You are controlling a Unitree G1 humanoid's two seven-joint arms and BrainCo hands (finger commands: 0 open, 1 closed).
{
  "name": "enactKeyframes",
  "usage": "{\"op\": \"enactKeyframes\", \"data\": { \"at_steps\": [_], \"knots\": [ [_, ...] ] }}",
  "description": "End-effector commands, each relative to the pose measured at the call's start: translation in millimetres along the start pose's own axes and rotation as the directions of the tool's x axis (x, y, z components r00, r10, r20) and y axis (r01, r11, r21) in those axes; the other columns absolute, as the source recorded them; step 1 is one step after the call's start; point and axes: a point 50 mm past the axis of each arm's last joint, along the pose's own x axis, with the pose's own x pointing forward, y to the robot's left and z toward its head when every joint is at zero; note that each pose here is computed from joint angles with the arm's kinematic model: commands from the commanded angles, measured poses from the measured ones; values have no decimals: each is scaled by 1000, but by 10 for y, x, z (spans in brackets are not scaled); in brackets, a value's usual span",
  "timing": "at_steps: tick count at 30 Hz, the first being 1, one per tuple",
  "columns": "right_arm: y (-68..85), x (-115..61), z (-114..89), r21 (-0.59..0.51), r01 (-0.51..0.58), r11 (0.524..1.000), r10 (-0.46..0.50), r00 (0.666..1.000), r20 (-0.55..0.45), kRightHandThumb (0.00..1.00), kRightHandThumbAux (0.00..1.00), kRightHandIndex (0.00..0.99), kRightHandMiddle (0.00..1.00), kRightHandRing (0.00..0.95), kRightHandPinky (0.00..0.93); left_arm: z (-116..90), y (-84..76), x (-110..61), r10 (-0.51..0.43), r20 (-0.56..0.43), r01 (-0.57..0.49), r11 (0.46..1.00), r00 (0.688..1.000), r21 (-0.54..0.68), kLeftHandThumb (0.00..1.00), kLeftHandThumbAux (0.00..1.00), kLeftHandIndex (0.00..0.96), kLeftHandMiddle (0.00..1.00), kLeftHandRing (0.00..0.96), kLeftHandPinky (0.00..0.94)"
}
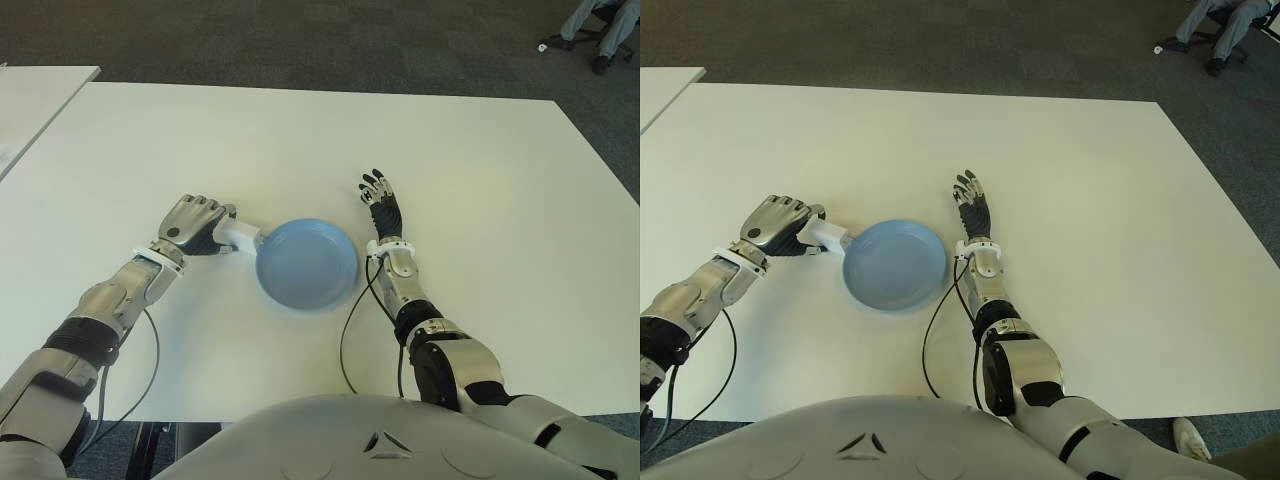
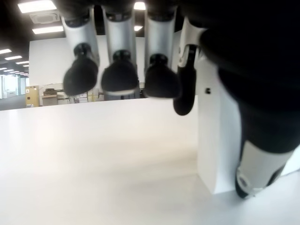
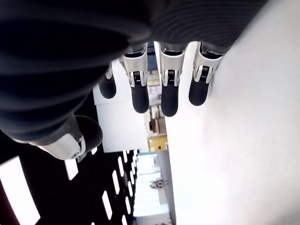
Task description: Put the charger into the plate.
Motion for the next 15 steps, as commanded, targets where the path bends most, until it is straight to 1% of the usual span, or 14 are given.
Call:
{"op": "enactKeyframes", "data": {
  "at_steps": [1, 5, 9, 15],
  "knots": [
    [51, -98, -206, 17, 2, 1000, 0, 993, -117, 0, 517, 63, 173, 161, 153, -10, 16, -37, -3, 5, 3, 1000, 1000, 5, 749, 698, 442, 848, 836, 782],
    [53, -98, -204, 16, 2, 1000, 0, 993, -115, 0, 515, 62, 178, 167, 161, -15, 90, -18, 40, 12, -40, 999, 999, -1, 749, 698, 442, 854, 843, 794],
    [55, -97, -203, 15, 0, 1000, 1, 993, -115, 0, 514, 65, 186, 175, 166, -14, 273, 78, 89, 15, -89, 996, 996, 8, 749, 698, 442, 860, 849, 802],
    [47, -97, -206, 17, -3, 1000, 5, 993, -117, 0, 515, 64, 189, 177, 167, -4, 487, 148, 145, -4, -145, 989, 989, -5, 749, 698, 442, 867, 856, 809]
  ]
}}
